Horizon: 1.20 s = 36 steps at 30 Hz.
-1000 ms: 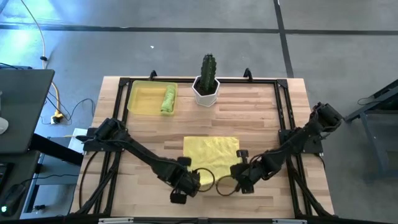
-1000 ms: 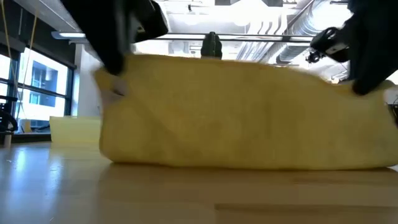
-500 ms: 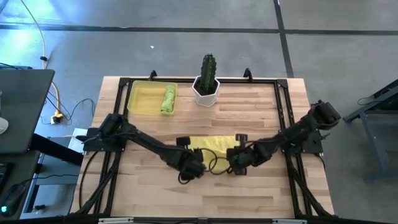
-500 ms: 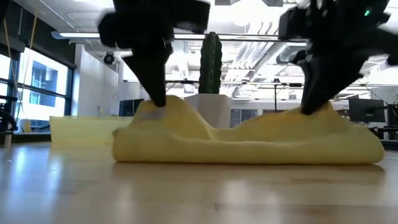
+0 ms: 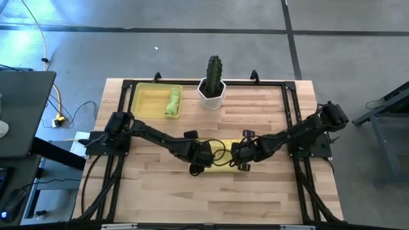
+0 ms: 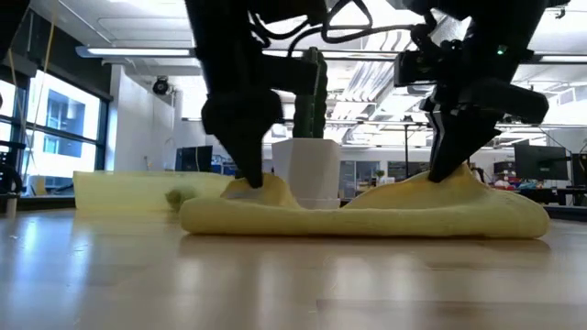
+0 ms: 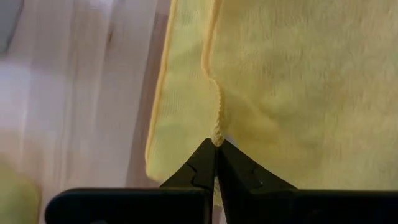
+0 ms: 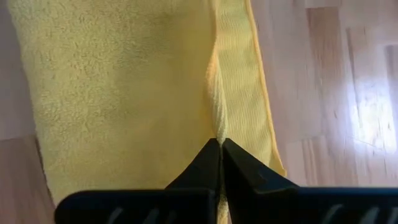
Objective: Roll microfiber towels into tight, uniform cylinder then place into a basket
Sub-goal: Fold the yellow microfiber towel
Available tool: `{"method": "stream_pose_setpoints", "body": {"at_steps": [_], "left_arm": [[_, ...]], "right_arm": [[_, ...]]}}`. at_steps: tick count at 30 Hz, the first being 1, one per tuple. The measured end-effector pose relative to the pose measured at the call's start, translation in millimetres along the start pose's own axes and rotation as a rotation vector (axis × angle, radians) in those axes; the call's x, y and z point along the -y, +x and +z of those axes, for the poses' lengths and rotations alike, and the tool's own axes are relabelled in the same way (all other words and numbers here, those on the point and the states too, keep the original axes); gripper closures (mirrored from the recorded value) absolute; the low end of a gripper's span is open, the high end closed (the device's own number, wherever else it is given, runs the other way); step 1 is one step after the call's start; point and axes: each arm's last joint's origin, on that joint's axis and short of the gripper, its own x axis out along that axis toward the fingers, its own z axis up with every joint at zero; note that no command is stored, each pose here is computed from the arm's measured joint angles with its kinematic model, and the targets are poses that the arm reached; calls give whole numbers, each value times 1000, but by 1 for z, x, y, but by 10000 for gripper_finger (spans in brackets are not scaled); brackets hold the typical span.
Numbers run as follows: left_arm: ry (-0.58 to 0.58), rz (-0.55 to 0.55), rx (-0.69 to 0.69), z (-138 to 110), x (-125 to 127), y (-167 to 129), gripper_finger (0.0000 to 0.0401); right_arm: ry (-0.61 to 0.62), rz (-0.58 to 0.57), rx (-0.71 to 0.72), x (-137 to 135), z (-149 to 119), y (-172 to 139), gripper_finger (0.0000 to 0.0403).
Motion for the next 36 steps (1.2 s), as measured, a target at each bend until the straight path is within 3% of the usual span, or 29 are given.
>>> {"method": "stream_pose_setpoints", "body": {"at_steps": [7, 19, 36], "left_arm": [[3, -21, 11, 6, -8, 4, 398], [-38, 38, 7, 13, -29, 13, 398], [-39, 110, 30, 14, -33, 14, 398]], "right_arm": [[30, 43, -32, 7, 2, 4, 402], [46, -31, -93, 27, 2, 9, 402], [23, -138, -115, 32, -2, 9, 402]]}}
